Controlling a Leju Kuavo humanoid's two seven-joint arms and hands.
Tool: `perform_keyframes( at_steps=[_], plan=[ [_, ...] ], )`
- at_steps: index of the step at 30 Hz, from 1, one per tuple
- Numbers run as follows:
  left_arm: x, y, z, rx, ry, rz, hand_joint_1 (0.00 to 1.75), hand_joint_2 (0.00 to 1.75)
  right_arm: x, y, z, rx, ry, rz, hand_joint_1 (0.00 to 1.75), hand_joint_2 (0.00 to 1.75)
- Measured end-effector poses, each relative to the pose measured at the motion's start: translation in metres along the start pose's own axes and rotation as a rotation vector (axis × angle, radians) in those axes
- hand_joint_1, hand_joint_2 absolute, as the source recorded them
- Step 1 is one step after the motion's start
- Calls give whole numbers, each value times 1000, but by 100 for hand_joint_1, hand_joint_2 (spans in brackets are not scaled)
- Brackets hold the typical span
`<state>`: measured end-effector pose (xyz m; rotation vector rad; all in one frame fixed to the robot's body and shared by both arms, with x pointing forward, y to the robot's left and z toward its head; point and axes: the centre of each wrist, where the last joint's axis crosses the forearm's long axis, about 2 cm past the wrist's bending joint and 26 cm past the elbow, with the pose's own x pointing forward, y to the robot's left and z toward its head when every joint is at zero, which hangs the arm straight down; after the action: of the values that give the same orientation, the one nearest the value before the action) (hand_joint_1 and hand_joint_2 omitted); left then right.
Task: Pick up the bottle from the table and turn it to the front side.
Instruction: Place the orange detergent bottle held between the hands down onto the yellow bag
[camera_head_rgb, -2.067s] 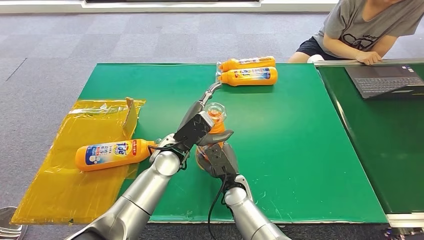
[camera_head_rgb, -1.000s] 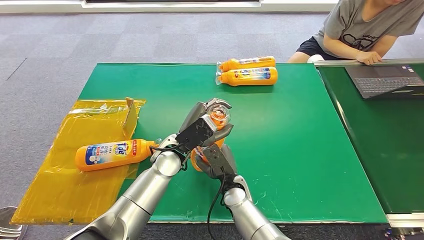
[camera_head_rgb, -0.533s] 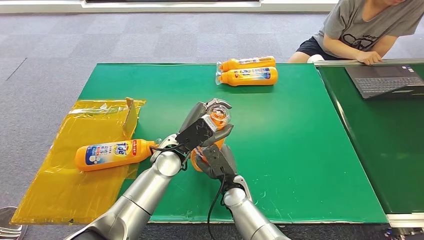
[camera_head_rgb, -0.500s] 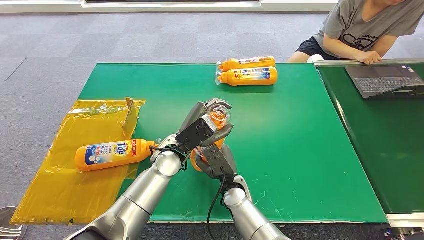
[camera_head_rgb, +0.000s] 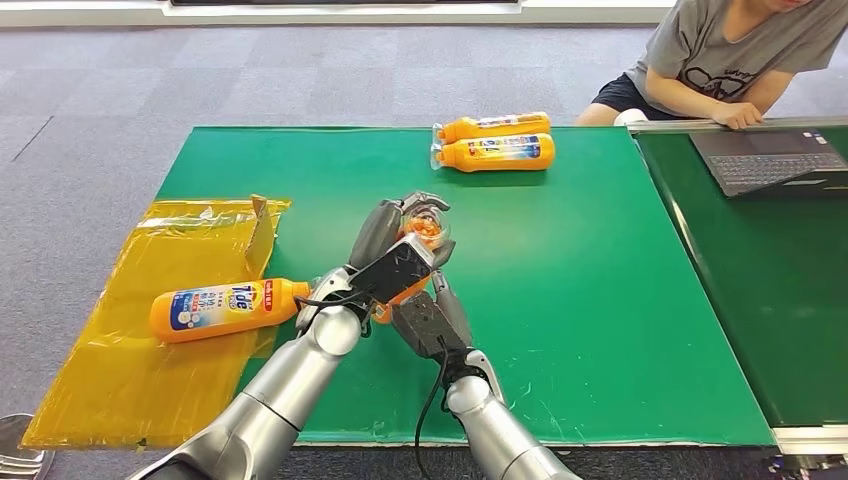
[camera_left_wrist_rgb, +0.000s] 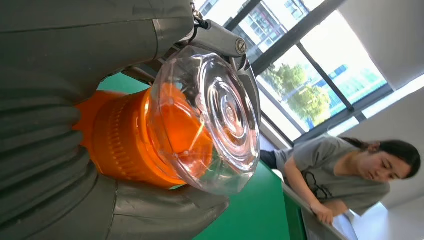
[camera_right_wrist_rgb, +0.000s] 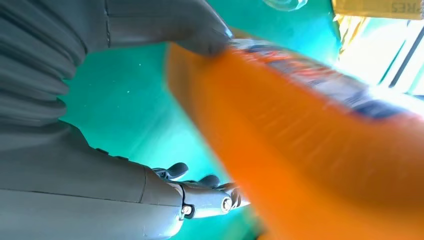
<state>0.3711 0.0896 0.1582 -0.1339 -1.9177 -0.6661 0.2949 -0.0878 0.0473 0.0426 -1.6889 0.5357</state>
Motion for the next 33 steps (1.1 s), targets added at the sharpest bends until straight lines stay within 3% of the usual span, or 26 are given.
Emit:
perform_keyframes(
  at_steps=[33],
  plan=[
    [-2, 6, 2, 43, -8, -47, 175, 175, 0, 0, 0, -1, -8, 4, 0, 0]
  ],
)
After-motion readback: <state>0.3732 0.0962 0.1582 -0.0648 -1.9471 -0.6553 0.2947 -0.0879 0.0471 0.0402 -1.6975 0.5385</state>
